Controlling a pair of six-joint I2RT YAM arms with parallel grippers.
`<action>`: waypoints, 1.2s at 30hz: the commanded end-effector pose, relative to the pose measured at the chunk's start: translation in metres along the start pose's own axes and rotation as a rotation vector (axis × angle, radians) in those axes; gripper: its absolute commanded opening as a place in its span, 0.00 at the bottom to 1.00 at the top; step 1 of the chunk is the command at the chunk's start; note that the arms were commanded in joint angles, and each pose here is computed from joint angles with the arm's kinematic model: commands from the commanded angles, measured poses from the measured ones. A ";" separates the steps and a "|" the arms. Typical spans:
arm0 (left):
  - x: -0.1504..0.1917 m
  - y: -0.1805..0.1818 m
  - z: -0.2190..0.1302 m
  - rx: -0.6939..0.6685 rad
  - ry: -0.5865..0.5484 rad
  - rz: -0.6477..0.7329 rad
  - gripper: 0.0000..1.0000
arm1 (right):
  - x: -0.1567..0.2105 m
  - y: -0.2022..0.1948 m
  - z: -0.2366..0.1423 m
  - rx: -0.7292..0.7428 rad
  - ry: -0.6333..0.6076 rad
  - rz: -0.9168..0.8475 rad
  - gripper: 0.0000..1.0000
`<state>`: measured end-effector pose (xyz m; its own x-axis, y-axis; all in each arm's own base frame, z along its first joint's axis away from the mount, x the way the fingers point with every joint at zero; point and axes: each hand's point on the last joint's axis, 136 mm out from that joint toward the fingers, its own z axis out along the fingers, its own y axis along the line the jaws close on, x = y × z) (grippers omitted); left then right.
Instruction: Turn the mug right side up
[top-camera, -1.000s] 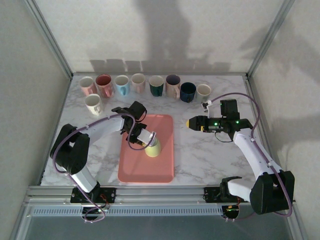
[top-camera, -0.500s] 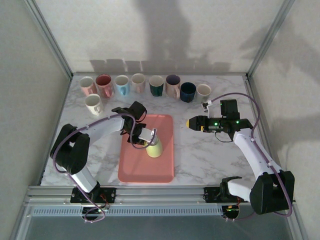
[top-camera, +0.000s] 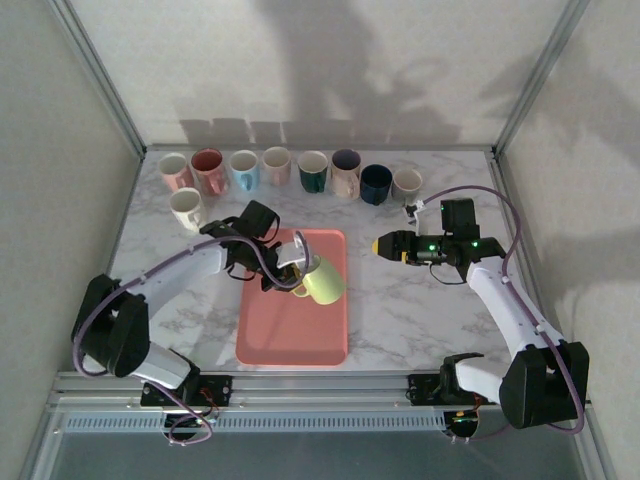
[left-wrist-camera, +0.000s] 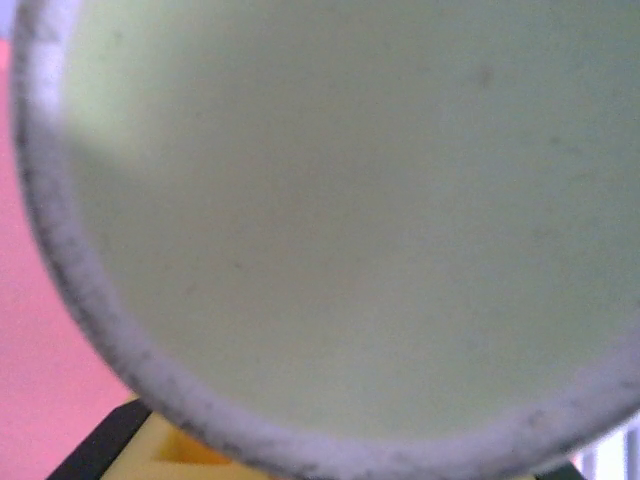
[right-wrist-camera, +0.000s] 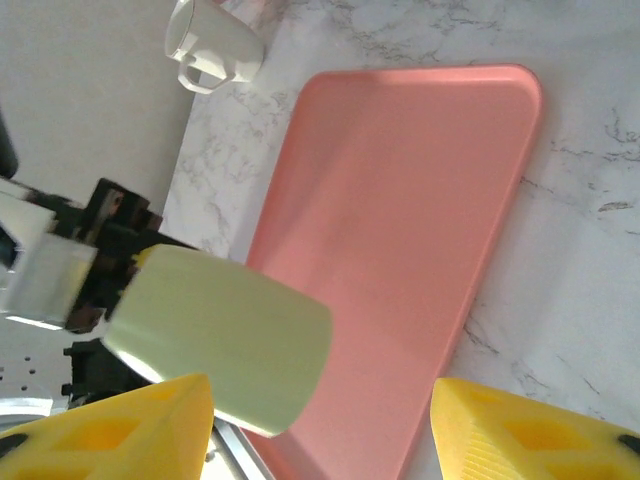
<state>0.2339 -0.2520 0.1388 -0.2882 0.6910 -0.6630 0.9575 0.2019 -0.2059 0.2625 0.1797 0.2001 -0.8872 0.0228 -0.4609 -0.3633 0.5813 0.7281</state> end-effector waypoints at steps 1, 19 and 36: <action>-0.047 -0.015 -0.028 0.035 -0.218 -0.060 0.00 | -0.012 0.013 -0.007 -0.038 -0.035 -0.014 0.60; -0.114 0.001 -0.081 0.050 -0.539 -0.729 0.00 | -0.008 0.025 -0.013 -0.082 -0.052 0.026 0.60; -0.142 0.022 -0.124 0.163 -0.940 -1.125 0.00 | -0.009 0.063 -0.029 -0.222 -0.068 0.136 0.61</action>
<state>0.2892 -0.2622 0.2483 -0.8956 -0.3673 -0.2510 0.1056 0.3725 -0.9220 0.2436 0.1889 0.2513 -0.9060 0.1254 -0.4042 -0.3158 0.4358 0.8429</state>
